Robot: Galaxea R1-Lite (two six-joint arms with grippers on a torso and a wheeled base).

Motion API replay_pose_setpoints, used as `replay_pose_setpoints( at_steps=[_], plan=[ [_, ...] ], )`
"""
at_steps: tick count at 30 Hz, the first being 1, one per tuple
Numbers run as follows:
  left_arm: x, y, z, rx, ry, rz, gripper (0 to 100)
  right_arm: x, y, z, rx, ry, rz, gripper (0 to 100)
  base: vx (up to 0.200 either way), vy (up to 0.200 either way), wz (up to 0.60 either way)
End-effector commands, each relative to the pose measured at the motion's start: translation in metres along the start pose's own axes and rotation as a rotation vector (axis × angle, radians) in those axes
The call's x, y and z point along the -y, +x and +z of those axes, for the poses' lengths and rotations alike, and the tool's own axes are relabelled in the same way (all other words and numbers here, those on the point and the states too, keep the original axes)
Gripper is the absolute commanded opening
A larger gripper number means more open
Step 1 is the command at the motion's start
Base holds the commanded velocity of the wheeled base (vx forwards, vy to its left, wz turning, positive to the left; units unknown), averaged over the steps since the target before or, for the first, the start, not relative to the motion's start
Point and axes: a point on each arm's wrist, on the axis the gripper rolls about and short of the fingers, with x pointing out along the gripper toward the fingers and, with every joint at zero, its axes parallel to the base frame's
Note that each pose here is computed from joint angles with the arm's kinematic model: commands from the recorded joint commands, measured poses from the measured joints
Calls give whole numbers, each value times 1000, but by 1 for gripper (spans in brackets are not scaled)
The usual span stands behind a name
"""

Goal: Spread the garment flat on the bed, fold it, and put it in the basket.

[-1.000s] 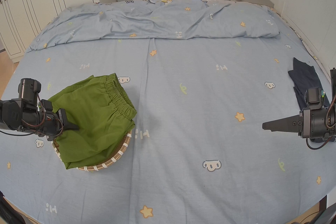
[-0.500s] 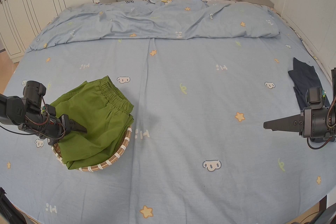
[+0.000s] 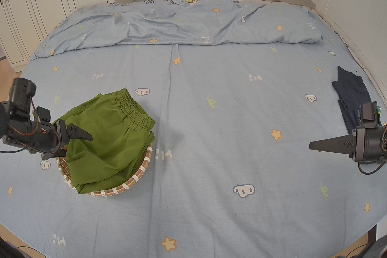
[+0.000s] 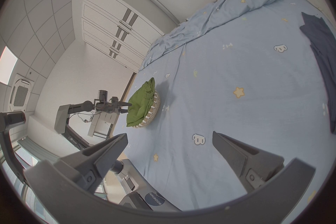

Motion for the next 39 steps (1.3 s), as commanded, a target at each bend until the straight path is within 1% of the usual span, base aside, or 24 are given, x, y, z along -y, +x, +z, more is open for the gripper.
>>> replay_pose_setpoints(
  at_steps=[1, 3, 4, 6, 8, 9, 11, 12, 14, 15, 17, 18, 21, 23, 24, 26, 29, 32, 33, 34, 36, 37, 38, 39],
  plan=[
    [36, -81, -38, 179, 122, -72, 100, -9, -26, -20, 61, -27, -11, 100, 0, 0, 0],
    [42, -102, -63, 242, 168, -65, 100, -10, -36, -36, 82, -55, -25, 100, 0, 0, 0],
    [42, -104, -65, 248, 170, -63, 100, -10, -36, -38, 82, -55, -28, 100, 0, 0, 0],
    [39, -133, -98, 379, 205, -2, 100, -9, -50, -67, 121, -104, -62, 100, 0, 0, 0],
    [39, -136, -101, 395, 208, 4, 100, -9, -52, -70, 129, -110, -66, 100, 0, 0, 0],
    [29, -156, -136, 500, 229, 32, 100, -11, -66, -101, 198, -155, -88, 100, 0, 0, 0],
    [29, -156, -136, 500, 229, 32, 100, -11, -66, -101, 198, -155, -88, 100, 0, 0, 0],
    [13, -172, -169, 543, 221, 77, 100, -17, -78, -122, 269, -199, -88, 100, 0, 0, 0],
    [7, -180, -185, 544, 214, 98, 100, -21, -84, -130, 304, -224, -80, 100, 0, 0, 0],
    [0, -185, -200, 546, 209, 106, 100, -25, -89, -137, 335, -247, -77, 100, 0, 0, 0],
    [-4, -187, -208, 556, 207, 107, 100, -26, -91, -140, 343, -254, -75, 100, 0, 0, 0],
    [-12, -187, -224, 568, 189, 116, 100, -28, -95, -149, 348, -254, -73, 100, 0, 0, 0],
    [-18, -182, -233, 581, 176, 133, 100, -29, -97, -155, 348, -252, -73, 100, 0, 0, 0],
    [-30, -168, -254, 614, 151, 179, 100, -30, -101, -169, 349, -250, -75, 100, 0, 0, 0],
    [-30, -168, -254, 614, 151, 179, 100, -30, -101, -169, 349, -250, -75, 100, 0, 0, 0],
    [-45, -149, -274, 659, 158, 200, 100, -31, -104, -182, 377, -263, -83, 100, 0, 0, 0],
    [-56, -130, -278, 706, 229, 217, 100, -31, -104, -193, 422, -275, -116, 100, 0, 0, 0],
    [-61, -114, -273, 788, 268, 199, 100, -30, -103, -202, 470, -286, -156, 100, 0, 0, 0],
    [-61, -114, -273, 788, 268, 199, 100, -30, -103, -202, 470, -286, -156, 100, 0, 0, 0],
    [-65, -103, -271, 861, 352, 183, 100, -31, -102, -208, 507, -296, -189, 100, 0, 0, 0],
    [-67, -99, -270, 895, 459, 184, 100, -29, -101, -211, 518, -299, -208, 100, 0, 0, 0],
    [-67, -99, -270, 896, 467, 184, 100, -29, -100, -211, 518, -298, -211, 100, 0, 0, 0],
    [-67, -100, -271, 909, 554, 182, 100, -27, -100, -211, 531, -288, -248, 100, 0, 0, 0],
    [-68, -100, -272, 914, 573, 182, 100, -26, -99, -211, 537, -284, -277, 100, 0, 0, 0]
  ],
)
